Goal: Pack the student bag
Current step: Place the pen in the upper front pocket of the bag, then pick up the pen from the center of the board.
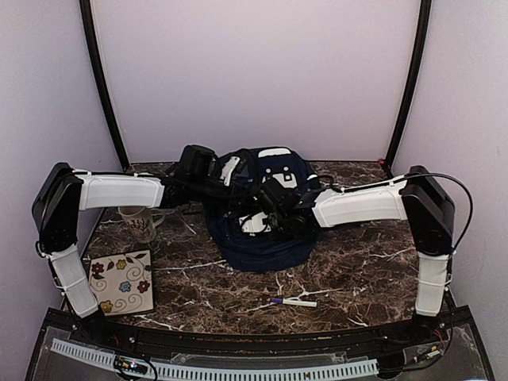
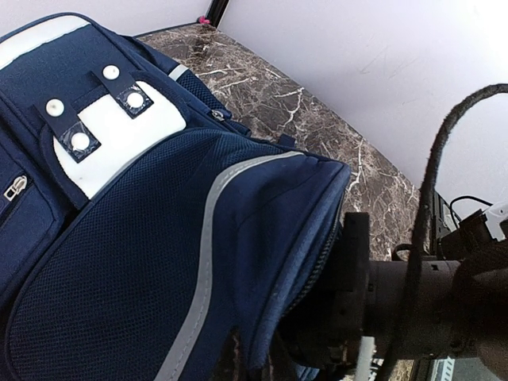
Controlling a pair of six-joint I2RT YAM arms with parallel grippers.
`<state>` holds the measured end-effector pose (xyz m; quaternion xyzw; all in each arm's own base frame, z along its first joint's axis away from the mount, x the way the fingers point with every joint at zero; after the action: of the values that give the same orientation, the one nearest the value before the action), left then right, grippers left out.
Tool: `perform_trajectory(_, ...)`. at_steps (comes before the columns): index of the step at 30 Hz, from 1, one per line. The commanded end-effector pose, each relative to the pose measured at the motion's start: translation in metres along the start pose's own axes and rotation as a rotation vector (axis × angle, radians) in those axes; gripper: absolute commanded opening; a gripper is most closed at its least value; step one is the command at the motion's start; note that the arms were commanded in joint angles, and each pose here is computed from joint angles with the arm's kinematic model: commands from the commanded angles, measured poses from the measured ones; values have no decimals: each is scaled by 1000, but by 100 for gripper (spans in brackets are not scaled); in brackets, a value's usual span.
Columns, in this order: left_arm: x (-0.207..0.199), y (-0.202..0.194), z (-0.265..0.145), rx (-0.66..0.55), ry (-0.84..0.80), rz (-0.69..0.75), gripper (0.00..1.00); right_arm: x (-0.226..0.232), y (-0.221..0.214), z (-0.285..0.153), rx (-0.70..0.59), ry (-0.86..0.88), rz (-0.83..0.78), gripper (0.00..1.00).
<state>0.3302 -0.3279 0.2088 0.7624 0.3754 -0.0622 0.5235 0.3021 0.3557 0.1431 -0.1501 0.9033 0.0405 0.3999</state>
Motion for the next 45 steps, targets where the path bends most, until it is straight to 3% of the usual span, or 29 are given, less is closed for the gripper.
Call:
perform_trajectory(1,-22,25,-16,-71,-53,51,0,-13,-14,22,50,-67,24,8)
perform_trajectory(7,-23,24,-15,-70,-56,51,0,-32,-25,45,95,-119,58,9)
perform_trajectory(14,-23,25,-16,-72,-57,53,0,-34,-28,48,110,-155,87,18)
perform_trajectory(25,-23,25,-16,-75,-54,53,0,-20,-15,1,49,-141,78,27)
perform_trajectory(45,-19,20,-12,-62,-51,52,0,13,2,-71,-131,103,188,27)
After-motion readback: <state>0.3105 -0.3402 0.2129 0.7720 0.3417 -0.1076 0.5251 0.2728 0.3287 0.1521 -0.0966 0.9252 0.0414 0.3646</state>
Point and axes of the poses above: each gripper's point midway between its finger pads, its own z axis out along the fingers, its own x axis along the line the jaws close on, y = z × x, the point moved 7 cm from there along -z, back along the fingers, and after that the axes turned 5 degrees about -z, right-handed, at the moved point
